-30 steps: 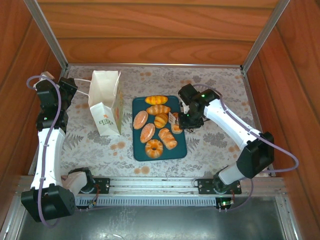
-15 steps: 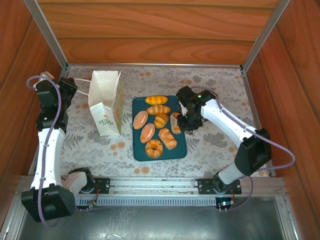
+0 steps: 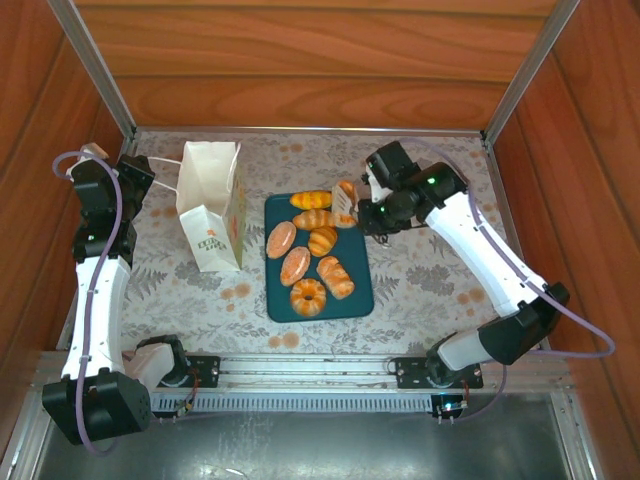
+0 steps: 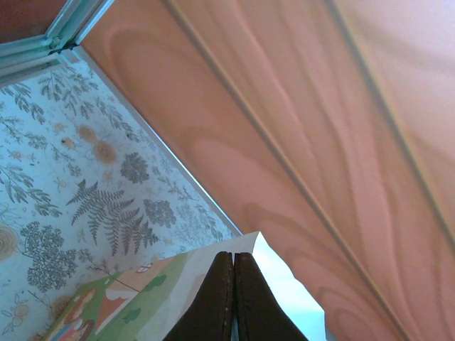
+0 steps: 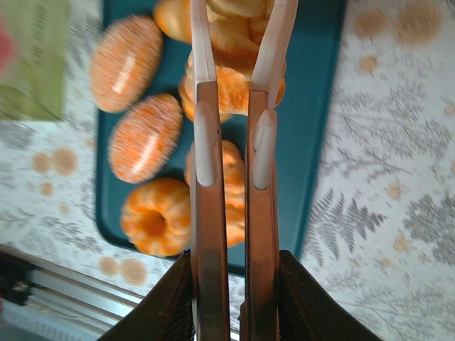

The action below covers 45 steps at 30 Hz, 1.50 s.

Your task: Place the fake bread into the paper bag

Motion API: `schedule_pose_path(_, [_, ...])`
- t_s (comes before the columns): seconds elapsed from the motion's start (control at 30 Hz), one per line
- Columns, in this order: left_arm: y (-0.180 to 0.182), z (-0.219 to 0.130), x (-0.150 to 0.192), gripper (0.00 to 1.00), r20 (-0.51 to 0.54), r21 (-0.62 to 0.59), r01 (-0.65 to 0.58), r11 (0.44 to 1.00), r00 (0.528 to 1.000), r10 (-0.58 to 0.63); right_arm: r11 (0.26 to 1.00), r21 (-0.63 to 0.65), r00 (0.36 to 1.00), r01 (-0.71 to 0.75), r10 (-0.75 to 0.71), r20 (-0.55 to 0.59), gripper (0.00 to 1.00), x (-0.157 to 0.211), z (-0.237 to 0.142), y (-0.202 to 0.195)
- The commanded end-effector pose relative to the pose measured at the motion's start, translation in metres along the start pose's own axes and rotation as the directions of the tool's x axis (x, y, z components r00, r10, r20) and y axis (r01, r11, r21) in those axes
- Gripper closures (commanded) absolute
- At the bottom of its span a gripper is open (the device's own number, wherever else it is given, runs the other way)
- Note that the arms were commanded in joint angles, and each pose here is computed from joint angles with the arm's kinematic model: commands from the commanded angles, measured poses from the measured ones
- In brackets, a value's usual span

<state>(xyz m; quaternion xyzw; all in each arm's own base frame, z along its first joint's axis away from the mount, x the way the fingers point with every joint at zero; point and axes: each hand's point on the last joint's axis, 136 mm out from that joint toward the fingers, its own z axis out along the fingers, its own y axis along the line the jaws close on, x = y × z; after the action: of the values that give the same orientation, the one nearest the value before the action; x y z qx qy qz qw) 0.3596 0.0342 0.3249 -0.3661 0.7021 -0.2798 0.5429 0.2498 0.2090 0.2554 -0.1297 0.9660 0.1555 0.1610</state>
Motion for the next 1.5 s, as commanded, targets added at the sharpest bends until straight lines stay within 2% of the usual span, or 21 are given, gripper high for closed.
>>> schedule_pose_path(0.0, [0.0, -0.003, -0.004, 1.0, 0.025, 0.008, -0.002, 1.0, 1.0, 0.001, 0.989, -0.145, 0.994, 0.038, -0.024, 0.102, 0.79, -0.022, -0.034, 0.04])
schedule_pose_path(0.27, [0.006, -0.001, 0.001, 1.0, 0.01, -0.002, 0.001, 1.0, 1.0, -0.001, 0.925, -0.309, 0.927, 0.222, -0.102, 0.36, 0.79, -0.066, -0.096, 0.121])
schedule_pose_path(0.57, [0.01, 0.0, 0.003, 1.0, 0.005, -0.012, 0.0, 1.0, 1.0, 0.0, 0.825, -0.36, 0.819, 0.436, -0.198, 0.539, 0.79, -0.087, -0.137, 0.201])
schedule_pose_path(0.6, [0.01, 0.0, 0.003, 1.0, 0.005, -0.011, 0.0, 1.0, 1.0, 0.0, 0.823, -0.355, 0.823, 0.444, -0.218, 0.524, 0.79, -0.091, -0.121, 0.21])
schedule_pose_path(0.7, [0.01, 0.0, 0.004, 1.0, 0.005, -0.009, 0.001, 1.0, 1.0, -0.001, 0.803, -0.342, 0.8, 0.488, -0.255, 0.543, 0.79, -0.096, -0.115, 0.23])
schedule_pose_path(0.9, [0.01, -0.001, 0.005, 1.0, 0.004, -0.009, 0.003, 1.0, 1.0, -0.003, 0.808, -0.314, 0.803, 0.499, -0.294, 0.519, 0.78, -0.108, -0.077, 0.246])
schedule_pose_path(1.23, [0.011, -0.003, 0.002, 1.0, 0.016, -0.018, -0.001, 1.0, 1.0, 0.001, 0.835, -0.226, 0.824, 0.502, -0.382, 0.419, 0.74, -0.105, -0.014, 0.241])
schedule_pose_path(1.33, [0.013, -0.003, 0.002, 1.0, 0.025, -0.024, 0.004, 1.0, 1.0, -0.003, 0.84, -0.212, 0.831, 0.499, -0.395, 0.392, 0.73, -0.101, -0.002, 0.237])
schedule_pose_path(1.47, [0.014, -0.003, 0.002, 1.0, 0.027, -0.027, 0.003, 1.0, 1.0, -0.003, 0.844, -0.211, 0.838, 0.494, -0.397, 0.376, 0.66, -0.099, 0.005, 0.236])
